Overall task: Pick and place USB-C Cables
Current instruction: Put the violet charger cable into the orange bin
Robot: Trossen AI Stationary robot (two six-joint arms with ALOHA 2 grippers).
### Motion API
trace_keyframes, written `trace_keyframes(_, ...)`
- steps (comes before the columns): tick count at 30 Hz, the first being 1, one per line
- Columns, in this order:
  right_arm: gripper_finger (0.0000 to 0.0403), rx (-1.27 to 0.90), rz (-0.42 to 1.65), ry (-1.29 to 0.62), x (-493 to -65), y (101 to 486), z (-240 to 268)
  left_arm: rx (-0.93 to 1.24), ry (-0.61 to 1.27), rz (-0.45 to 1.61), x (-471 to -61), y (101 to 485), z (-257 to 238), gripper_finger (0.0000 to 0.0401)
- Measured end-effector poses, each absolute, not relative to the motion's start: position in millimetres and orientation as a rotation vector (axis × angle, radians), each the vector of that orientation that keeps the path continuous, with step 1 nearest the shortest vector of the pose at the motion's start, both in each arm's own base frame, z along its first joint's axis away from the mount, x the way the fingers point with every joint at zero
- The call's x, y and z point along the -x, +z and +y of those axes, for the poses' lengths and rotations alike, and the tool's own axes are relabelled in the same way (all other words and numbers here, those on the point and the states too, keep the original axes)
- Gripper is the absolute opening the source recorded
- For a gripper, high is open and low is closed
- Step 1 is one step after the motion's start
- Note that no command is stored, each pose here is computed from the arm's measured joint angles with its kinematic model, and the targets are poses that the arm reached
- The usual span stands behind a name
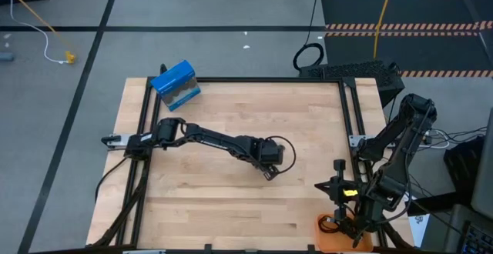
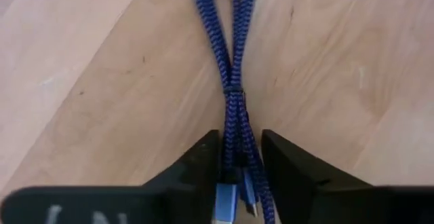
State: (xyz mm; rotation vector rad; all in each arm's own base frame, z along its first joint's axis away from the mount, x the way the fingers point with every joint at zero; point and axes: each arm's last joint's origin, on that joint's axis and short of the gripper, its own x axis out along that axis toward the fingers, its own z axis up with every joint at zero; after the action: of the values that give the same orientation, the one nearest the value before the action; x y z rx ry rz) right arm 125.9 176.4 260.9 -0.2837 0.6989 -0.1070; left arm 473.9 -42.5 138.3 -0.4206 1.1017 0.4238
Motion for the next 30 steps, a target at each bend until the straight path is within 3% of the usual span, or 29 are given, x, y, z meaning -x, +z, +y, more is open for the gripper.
trace_keyframes(11,0.0002,0.286,0.699,-0.106,-125.9,260.9,176.4,0.346,0.375,1.131,-472.5,138.2,-42.4,0.0027)
trace_keyframes(22,0.0002,0.282,0.697,-0.105,-126.1,261.1,176.7,0.289,0.275,1.210,-450.1,181.3,-54.8,0.0033)
trace_keyframes(30,0.0002,0.280,0.694,-0.105,-126.2,261.2,176.9,0.220,0.138,1.076,-420.9,260.1,-77.6,0.0038)
